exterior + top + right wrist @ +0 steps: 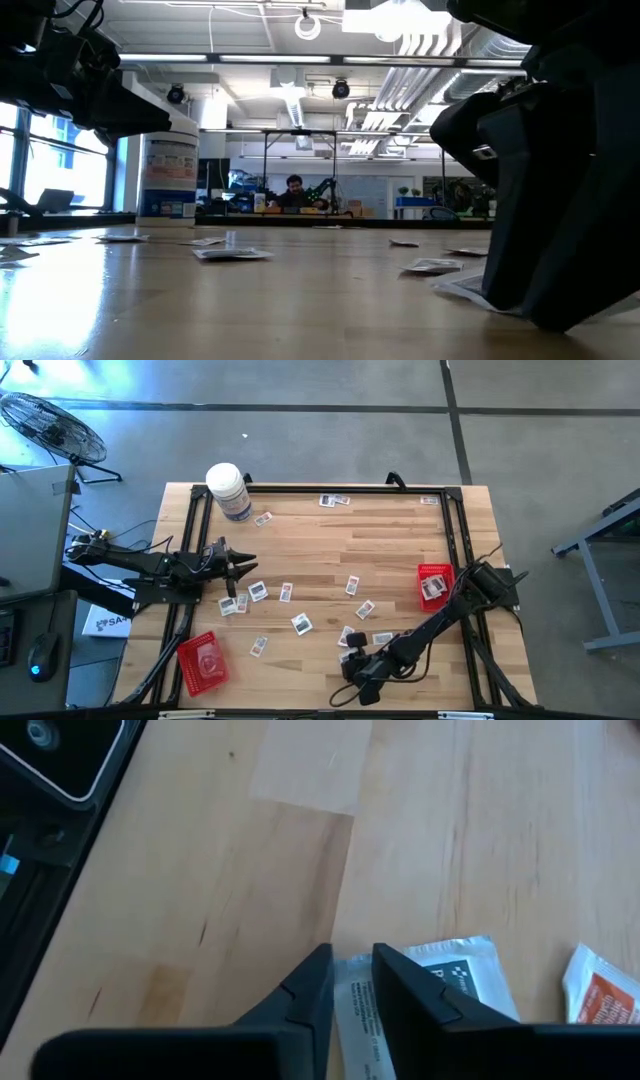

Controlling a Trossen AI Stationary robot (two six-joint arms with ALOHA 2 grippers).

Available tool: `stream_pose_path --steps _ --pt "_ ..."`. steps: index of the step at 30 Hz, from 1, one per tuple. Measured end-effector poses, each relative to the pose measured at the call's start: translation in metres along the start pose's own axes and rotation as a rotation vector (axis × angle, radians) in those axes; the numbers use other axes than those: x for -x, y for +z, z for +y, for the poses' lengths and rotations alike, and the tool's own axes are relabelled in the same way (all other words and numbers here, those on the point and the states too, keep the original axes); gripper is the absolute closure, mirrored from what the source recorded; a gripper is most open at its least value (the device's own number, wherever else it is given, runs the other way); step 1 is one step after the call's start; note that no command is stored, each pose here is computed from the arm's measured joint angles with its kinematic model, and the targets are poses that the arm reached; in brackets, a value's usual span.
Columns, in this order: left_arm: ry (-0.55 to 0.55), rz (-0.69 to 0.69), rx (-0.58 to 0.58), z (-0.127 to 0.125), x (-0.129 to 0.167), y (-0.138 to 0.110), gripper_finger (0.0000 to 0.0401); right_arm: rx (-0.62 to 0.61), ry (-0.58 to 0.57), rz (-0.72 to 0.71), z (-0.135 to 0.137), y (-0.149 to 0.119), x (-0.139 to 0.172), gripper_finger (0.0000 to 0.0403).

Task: Pick & Place First Aid Supplies
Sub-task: Put the towelette pack into the right red bin

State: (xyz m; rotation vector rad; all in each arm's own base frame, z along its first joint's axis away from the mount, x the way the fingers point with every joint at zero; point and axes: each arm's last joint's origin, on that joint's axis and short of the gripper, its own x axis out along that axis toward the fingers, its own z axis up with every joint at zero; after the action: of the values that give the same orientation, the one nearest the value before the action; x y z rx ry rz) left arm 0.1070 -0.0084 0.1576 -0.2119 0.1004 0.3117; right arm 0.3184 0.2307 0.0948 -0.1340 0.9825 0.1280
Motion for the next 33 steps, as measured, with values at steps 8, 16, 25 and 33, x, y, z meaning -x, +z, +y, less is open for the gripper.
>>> stream_pose_path --steps 8,16,25,33 --pt "0.0 0.0 0.0 0.0 0.0 0.0 0.0282 -0.045 -0.008 -0.034 -0.001 0.003 0.001 0.0395" --pt "0.0 0.0 0.001 0.0 0.0 0.0 0.0282 -0.11 -0.002 -0.09 -0.009 0.02 0.039 0.0401" --pt "0.0 0.0 0.0 0.0 0.0 0.0 0.0282 -0.279 -0.087 -0.048 -0.033 0.026 0.122 0.0401" --pt "0.0 0.0 0.0 0.0 0.0 0.0 0.0282 -0.408 -0.368 0.177 -0.067 -0.02 0.189 0.0402"
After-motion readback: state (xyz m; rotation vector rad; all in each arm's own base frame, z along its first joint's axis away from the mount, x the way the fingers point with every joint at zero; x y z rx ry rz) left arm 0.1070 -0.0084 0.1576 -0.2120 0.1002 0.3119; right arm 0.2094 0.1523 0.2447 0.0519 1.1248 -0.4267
